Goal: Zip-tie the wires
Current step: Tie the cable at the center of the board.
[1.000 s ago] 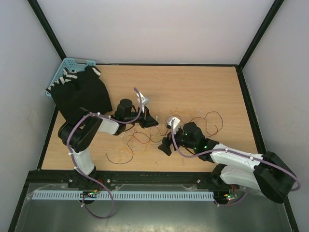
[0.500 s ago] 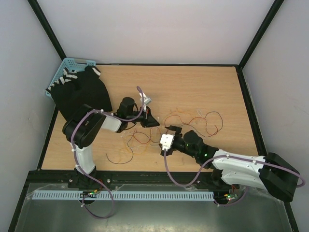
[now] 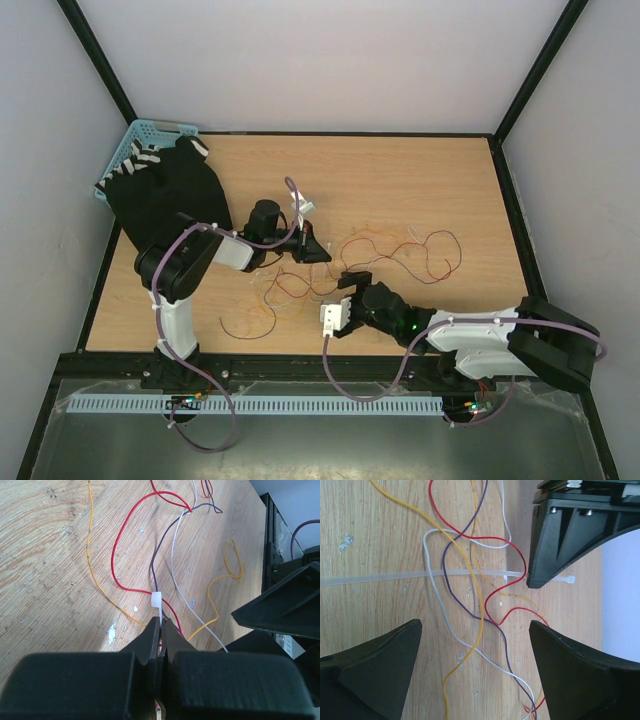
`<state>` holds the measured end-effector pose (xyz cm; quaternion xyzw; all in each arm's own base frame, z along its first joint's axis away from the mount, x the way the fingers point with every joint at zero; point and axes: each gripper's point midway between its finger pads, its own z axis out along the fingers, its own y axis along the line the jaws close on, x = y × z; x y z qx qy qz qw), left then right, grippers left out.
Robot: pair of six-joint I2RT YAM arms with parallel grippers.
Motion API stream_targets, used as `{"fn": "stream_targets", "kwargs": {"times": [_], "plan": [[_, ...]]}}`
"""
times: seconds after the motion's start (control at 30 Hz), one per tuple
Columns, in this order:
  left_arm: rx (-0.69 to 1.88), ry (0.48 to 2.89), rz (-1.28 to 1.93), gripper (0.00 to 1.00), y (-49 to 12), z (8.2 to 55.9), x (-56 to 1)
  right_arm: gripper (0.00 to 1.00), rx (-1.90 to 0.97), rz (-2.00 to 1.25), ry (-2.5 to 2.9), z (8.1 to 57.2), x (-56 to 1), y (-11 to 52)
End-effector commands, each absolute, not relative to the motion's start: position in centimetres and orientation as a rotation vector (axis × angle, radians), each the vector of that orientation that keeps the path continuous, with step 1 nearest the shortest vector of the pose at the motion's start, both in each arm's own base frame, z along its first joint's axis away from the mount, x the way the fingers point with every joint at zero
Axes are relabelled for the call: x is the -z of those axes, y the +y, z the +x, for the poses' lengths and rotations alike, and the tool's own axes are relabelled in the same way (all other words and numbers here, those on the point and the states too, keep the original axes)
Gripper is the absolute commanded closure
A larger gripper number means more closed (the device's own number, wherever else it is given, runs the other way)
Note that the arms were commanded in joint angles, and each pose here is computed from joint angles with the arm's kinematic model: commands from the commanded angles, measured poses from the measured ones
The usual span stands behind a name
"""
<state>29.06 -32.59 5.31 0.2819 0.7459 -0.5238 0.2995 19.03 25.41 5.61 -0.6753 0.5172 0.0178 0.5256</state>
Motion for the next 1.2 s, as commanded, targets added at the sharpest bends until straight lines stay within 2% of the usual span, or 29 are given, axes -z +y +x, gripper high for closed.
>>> {"fn": "stream_targets", "kwargs": {"times": [0.0, 0.5, 0.97, 1.17], "plan": [[1.425, 1.940, 0.769, 1.00, -32.9, 29.3, -6.3, 0.01, -0.032, -1.604, 1.183, 19.6, -6.6, 26.8], [1.448, 1.978, 0.732, 1.00, -32.2, 29.0, -5.9, 0.01, 0.005, -1.588, 1.247, 23.3, -5.2, 29.1], [1.462, 1.989, 0.694, 1.00, -31.4, 29.3, -6.2, 0.01, 0.008, -1.480, 1.229, 29.8, -8.4, 31.4], [1.479, 1.990, 0.686, 1.00, -31.4, 29.3, -6.7, 0.01, -0.010, -1.526, 1.208, 29.0, -8.5, 31.0]]}}
